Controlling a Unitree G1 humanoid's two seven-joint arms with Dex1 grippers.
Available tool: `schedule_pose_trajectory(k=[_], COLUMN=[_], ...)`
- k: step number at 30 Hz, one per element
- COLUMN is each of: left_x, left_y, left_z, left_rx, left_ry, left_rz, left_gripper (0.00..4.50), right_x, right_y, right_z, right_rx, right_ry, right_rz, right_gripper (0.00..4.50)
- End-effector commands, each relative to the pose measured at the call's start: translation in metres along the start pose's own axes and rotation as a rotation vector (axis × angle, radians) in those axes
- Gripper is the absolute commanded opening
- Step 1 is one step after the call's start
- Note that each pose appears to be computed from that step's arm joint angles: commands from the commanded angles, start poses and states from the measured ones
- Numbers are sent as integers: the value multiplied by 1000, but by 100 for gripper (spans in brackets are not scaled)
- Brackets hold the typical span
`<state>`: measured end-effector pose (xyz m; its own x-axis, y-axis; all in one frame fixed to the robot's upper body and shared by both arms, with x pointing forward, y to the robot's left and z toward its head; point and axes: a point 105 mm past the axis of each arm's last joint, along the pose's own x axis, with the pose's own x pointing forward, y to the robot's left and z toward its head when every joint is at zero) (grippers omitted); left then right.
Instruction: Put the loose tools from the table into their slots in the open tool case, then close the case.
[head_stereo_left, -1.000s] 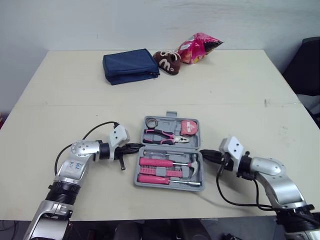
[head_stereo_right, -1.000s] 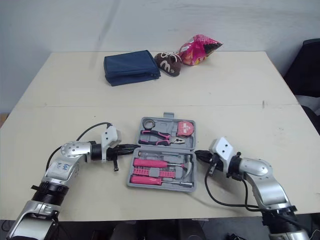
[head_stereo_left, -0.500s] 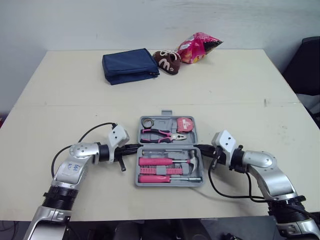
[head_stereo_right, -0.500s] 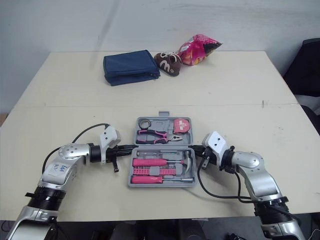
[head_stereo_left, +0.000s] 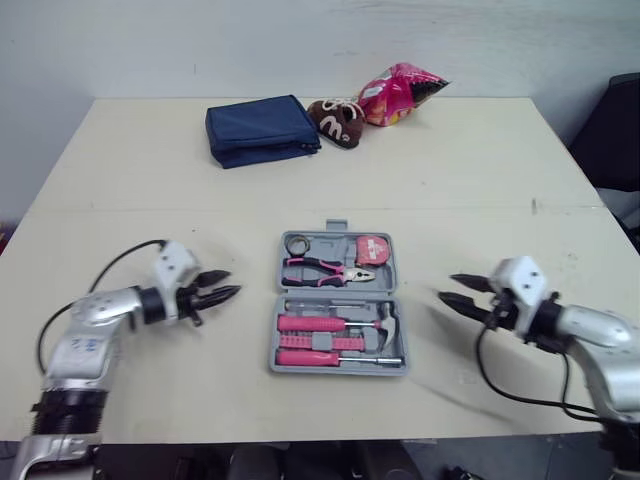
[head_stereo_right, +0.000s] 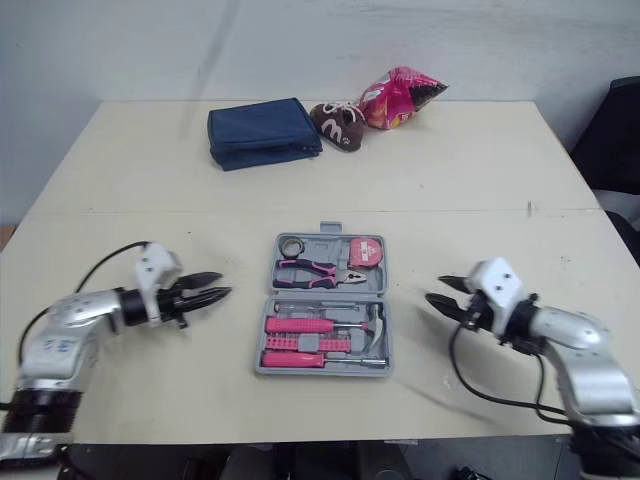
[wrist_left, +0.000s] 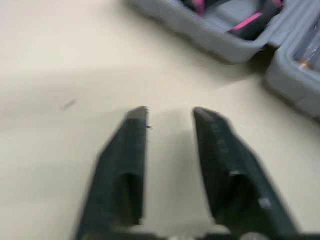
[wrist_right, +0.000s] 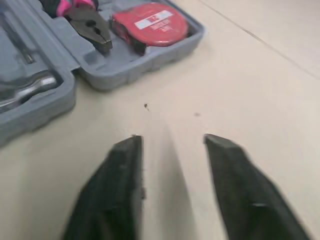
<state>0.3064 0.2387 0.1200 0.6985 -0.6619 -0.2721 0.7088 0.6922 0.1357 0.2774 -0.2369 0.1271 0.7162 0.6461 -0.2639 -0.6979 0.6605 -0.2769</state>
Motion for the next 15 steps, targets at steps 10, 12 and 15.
schedule_pose_trajectory(k=[10,12,15], left_x=[-84,-73,-48], left_y=[31,28,10], left_z=[3,7,15], left_rx=[17,-22,-160], left_ry=[-85,-70,16], left_rz=[286,272,169], left_gripper=[446,446,446], right_x=[-79,-65,-40], right_y=[-18,-14,-15], right_z=[-15,-7,-4], right_rx=[-21,6,83], right_ry=[-77,-106,-11], right_rz=[-199,-159,-151], right_gripper=[450,450,450])
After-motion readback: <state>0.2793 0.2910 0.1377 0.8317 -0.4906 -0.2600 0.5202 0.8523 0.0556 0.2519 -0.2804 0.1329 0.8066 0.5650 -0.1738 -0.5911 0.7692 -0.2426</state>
